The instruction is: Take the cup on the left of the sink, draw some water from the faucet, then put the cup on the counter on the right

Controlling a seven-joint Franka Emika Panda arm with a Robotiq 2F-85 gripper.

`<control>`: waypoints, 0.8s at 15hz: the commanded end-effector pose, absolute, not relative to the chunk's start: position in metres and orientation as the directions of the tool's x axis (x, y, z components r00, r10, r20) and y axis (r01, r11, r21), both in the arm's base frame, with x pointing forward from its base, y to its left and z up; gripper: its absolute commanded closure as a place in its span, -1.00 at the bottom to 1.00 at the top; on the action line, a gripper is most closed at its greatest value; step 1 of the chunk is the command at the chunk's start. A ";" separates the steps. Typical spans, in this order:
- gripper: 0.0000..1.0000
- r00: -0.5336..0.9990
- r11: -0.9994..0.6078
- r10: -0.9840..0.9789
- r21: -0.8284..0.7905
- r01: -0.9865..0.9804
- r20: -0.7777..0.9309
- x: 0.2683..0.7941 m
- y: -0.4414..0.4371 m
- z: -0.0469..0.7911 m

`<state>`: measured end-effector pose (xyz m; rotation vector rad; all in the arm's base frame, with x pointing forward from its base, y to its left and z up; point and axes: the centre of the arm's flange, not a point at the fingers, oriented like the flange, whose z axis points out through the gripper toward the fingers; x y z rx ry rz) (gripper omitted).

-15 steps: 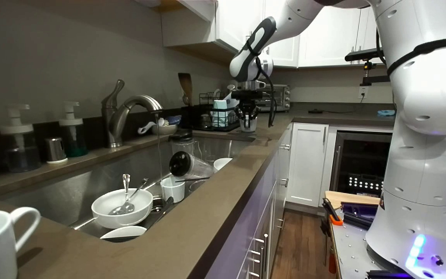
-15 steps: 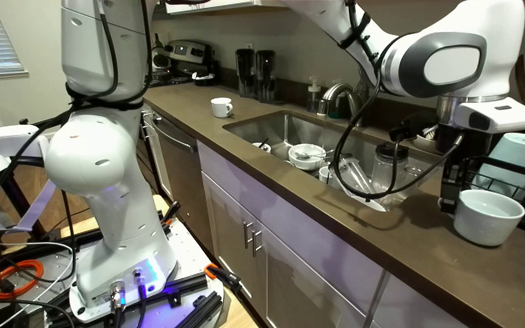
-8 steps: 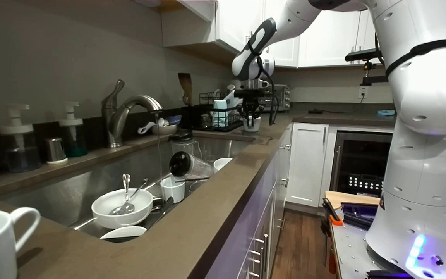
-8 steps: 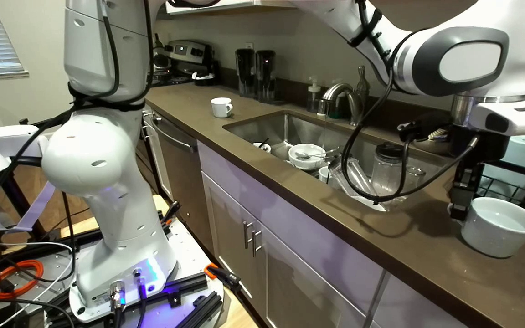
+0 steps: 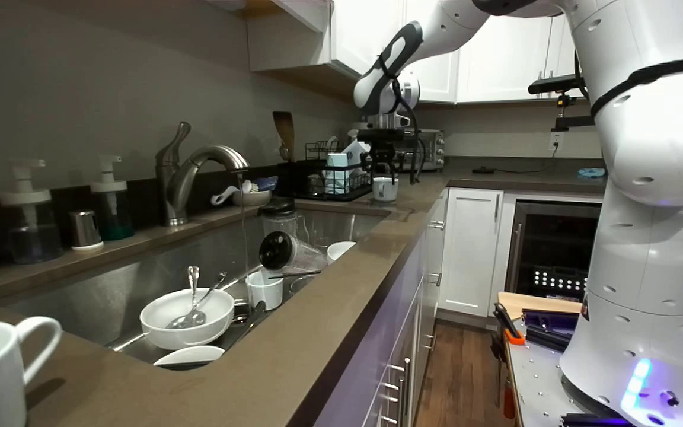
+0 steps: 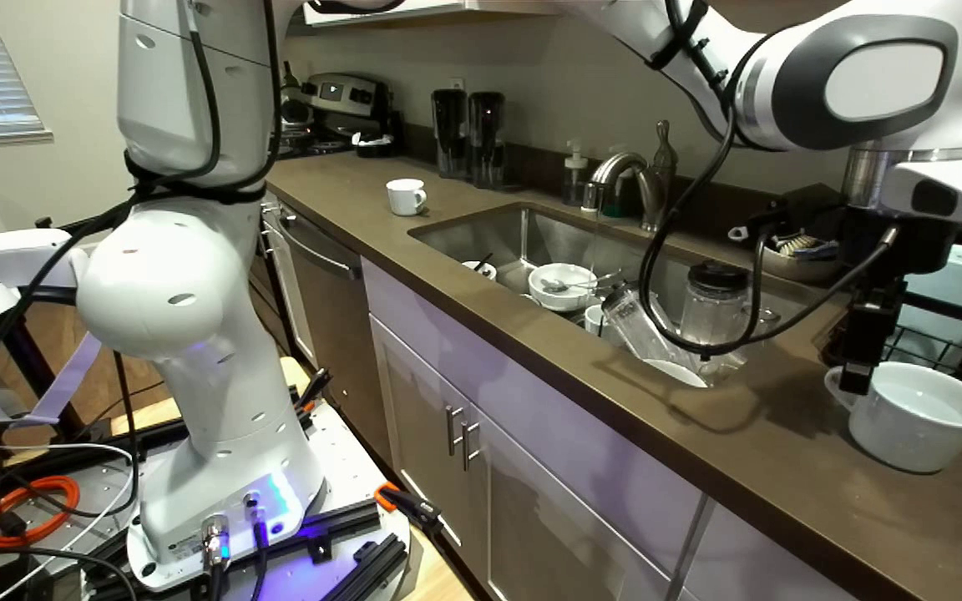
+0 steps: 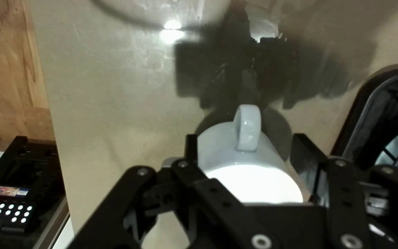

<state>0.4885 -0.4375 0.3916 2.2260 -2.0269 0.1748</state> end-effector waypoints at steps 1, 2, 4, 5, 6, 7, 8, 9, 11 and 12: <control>-0.97 0.120 -0.120 -0.979 0.006 -0.993 0.167 0.496 -0.428 0.413; -1.00 0.130 -0.133 -0.977 -0.005 -0.991 0.171 0.494 -0.421 0.417; -1.00 0.166 -0.172 -0.969 -0.021 -0.985 0.181 0.501 -0.405 0.426; -1.00 0.183 -0.192 -0.966 -0.031 -0.981 0.183 0.504 -0.396 0.432; -1.00 0.201 -0.213 -0.962 -0.043 -0.976 0.184 0.508 -0.386 0.436; -1.00 0.223 -0.237 -0.957 -0.056 -0.970 0.183 0.512 -0.374 0.441; -1.00 0.243 -0.258 -0.953 -0.064 -0.964 0.181 0.516 -0.363 0.445; -1.00 0.269 -0.285 -0.946 -0.069 -0.956 0.181 0.520 -0.351 0.448; -1.00 0.321 -0.337 -0.932 -0.075 -0.939 0.169 0.528 -0.325 0.452; -1.00 0.362 -0.378 -0.916 -0.068 -0.923 0.174 0.532 -0.310 0.451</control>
